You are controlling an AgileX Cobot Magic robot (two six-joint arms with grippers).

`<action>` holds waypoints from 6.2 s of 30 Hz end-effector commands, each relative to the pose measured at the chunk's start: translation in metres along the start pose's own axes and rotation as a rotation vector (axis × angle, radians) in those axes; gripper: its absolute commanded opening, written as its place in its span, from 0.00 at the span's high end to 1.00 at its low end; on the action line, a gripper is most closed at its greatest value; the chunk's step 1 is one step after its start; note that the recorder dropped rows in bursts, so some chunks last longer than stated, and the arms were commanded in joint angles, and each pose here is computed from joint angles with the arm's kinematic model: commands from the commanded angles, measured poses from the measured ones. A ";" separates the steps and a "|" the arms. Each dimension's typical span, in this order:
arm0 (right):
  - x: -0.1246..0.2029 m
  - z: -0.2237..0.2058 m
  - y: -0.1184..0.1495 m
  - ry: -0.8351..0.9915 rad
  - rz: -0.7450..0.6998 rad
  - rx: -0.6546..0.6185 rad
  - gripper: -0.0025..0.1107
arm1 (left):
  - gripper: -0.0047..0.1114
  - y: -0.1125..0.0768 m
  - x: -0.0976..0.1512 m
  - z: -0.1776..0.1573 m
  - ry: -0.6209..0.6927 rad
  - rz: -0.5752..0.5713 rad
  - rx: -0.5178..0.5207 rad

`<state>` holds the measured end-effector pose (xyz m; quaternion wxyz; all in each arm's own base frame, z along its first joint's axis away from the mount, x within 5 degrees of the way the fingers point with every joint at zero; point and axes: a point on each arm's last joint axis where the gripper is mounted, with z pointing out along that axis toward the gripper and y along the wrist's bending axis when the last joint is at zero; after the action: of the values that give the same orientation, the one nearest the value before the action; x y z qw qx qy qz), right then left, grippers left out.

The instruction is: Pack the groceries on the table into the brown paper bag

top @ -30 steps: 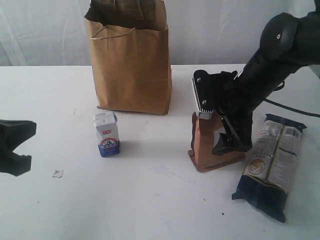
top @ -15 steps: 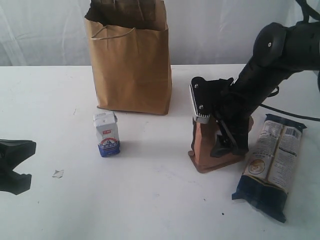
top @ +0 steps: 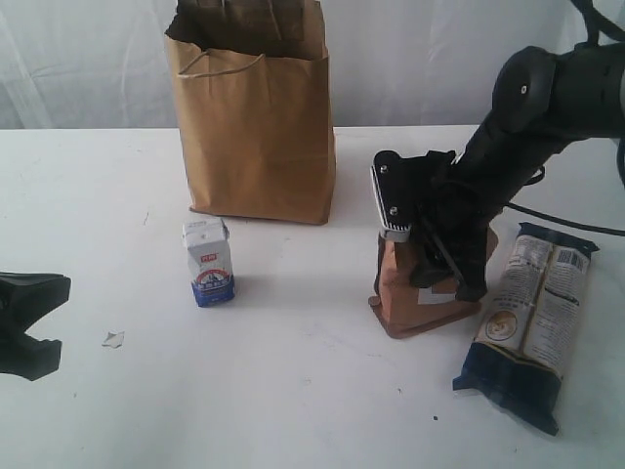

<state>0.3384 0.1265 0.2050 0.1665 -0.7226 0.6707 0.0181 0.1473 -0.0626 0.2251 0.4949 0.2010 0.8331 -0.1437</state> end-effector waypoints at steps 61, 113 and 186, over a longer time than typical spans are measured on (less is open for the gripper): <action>0.004 -0.149 -0.108 -1.321 0.832 0.189 0.98 | 0.96 -0.001 0.001 -0.002 -0.002 0.009 0.000; 0.011 -0.128 -0.081 -0.943 0.711 -0.056 0.98 | 0.18 0.012 -0.046 -0.009 -0.137 0.141 -0.144; -0.125 -0.109 0.069 -0.736 0.286 -0.253 0.98 | 0.06 -0.044 -0.027 0.038 -0.112 0.356 0.677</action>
<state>0.2425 0.2137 0.3082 0.2755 -0.5896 0.6688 0.3595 0.1680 -0.1203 0.2373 0.4786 0.4729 0.6686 -0.3168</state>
